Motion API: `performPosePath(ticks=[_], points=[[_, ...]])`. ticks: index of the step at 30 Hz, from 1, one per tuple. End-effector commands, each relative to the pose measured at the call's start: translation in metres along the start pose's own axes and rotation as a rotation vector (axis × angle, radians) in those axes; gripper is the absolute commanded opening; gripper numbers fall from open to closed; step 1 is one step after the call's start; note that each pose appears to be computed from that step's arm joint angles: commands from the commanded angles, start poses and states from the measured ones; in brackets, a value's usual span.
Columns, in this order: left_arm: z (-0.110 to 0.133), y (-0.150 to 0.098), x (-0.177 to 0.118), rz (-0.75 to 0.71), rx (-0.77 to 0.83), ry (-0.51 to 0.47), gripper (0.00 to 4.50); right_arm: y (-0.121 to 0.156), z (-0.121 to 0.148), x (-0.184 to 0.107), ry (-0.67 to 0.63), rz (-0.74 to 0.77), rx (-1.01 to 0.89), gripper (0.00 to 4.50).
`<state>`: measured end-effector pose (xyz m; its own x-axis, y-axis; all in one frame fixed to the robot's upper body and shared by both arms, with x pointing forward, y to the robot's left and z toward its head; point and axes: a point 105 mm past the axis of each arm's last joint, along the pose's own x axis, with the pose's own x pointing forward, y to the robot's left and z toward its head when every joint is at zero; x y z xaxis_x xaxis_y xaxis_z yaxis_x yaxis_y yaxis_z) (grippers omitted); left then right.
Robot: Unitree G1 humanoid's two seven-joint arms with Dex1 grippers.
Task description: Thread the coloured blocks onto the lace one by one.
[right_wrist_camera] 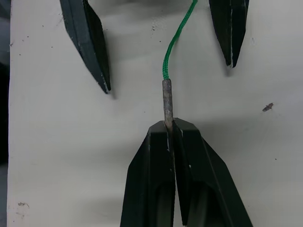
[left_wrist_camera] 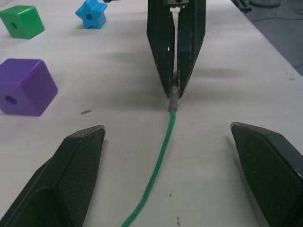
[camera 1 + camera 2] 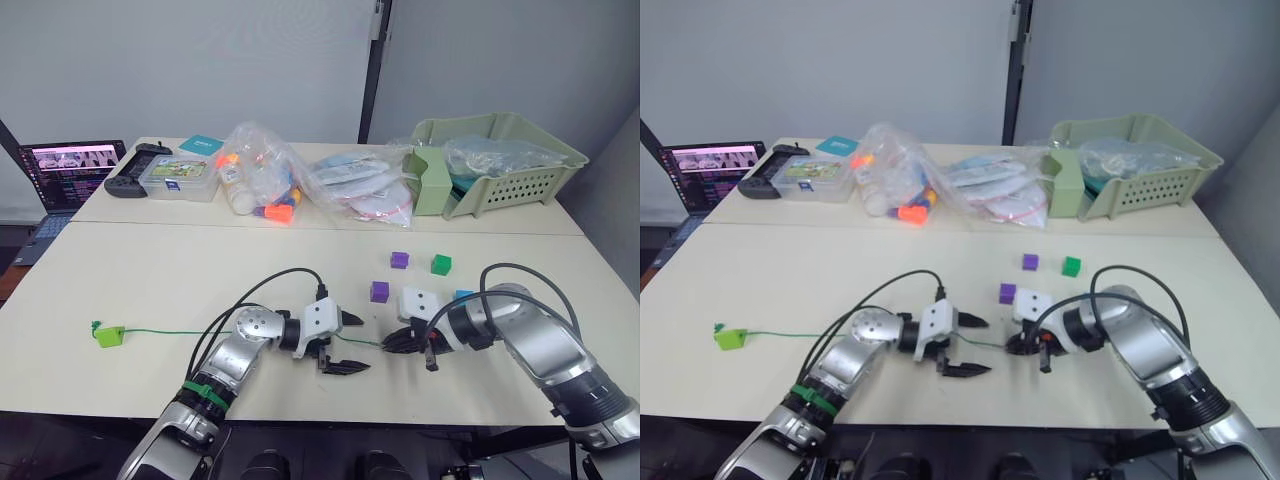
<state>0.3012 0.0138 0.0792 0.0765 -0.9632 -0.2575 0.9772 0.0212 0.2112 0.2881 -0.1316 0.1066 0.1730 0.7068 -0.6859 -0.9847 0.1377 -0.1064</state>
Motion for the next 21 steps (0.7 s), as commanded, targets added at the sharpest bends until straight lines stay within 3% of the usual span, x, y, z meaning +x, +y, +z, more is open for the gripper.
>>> performPosePath(ticks=[1,3,21], points=[[0.0127,0.0008,0.0056,-0.021,0.053,-0.026,3.23,-0.0011,0.0079,-0.0064,-0.015,-0.016,-0.026,0.0],[0.0107,-0.0007,0.0068,-0.025,0.055,-0.018,2.64,-0.0012,0.008,-0.0062,-0.013,-0.016,-0.026,0.0],[0.0069,-0.0078,0.0141,-0.066,0.029,-0.018,2.64,0.0037,0.003,-0.0028,0.018,0.006,-0.021,0.0]])
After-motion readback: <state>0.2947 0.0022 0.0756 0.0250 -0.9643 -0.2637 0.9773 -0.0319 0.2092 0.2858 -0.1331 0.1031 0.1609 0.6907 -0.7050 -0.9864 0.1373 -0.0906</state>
